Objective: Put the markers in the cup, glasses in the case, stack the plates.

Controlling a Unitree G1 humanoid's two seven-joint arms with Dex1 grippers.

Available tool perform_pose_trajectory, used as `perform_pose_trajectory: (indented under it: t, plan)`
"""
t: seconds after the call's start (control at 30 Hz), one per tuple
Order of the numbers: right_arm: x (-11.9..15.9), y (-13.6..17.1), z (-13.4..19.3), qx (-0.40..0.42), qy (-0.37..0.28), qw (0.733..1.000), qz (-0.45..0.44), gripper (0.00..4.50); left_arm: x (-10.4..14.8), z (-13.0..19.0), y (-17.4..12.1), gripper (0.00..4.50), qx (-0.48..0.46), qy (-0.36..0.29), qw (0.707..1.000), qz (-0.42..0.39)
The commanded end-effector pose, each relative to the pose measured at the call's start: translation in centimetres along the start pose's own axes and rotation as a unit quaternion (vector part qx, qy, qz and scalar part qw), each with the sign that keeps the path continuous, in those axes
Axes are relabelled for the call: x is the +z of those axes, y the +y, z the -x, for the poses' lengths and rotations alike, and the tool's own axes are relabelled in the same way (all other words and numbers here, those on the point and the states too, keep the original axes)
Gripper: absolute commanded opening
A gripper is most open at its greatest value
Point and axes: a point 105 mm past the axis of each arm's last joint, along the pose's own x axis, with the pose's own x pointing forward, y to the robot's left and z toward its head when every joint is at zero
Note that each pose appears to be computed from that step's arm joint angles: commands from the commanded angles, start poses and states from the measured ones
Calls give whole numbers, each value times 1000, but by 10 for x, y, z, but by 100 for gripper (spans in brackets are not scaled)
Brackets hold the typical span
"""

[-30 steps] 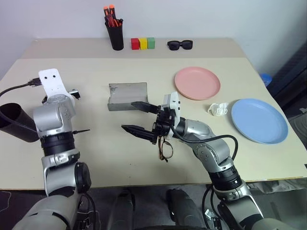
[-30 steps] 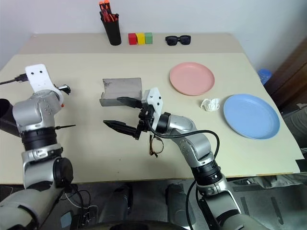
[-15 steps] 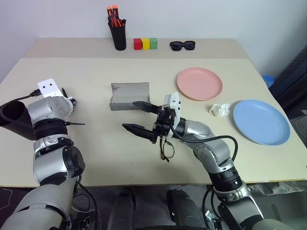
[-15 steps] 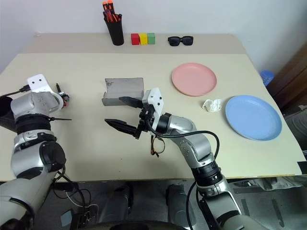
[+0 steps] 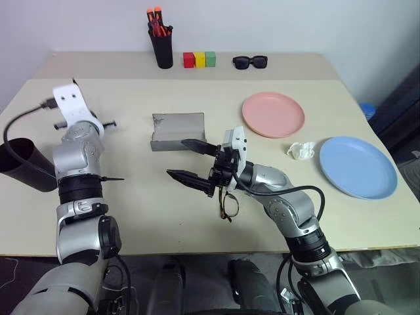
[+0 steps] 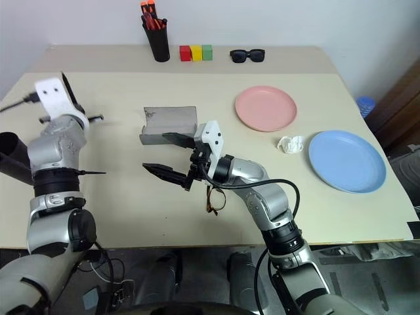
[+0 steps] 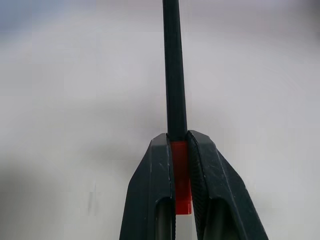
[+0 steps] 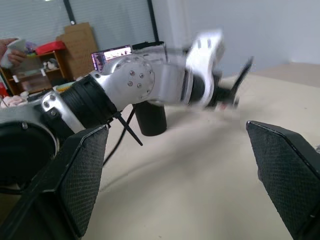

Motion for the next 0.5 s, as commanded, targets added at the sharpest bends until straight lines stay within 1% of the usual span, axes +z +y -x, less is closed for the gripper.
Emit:
perform_pose_trajectory:
  t: [0.03, 0.1, 0.13, 0.2, 0.33, 0.4, 0.5]
  plan:
    - [13, 4, -2, 7, -24, 999, 22, 450, 58, 29, 31, 2, 57, -176, 983, -20]
    - [16, 2, -1, 1, -32, 999, 29, 450, 73, 52, 58, 2, 122, -237, 962, -59]
    - [17, 1, 0, 0, -34, 999, 30, 450, 76, 61, 68, 2, 145, -250, 955, -72]
    - [17, 1, 0, 0, -34, 999, 31, 450, 75, 76, 86, 2, 181, -259, 946, -70]
    - [16, 3, -1, 7, -34, 999, 26, 450, 58, 99, 120, 2, 236, -240, 939, -75]
    - [17, 4, -2, 13, -35, 999, 24, 450, 49, 104, 124, 2, 236, -224, 943, -72]
    - [17, 4, -4, 22, -35, 999, 23, 450, 39, 108, 124, 2, 227, -214, 947, -77]
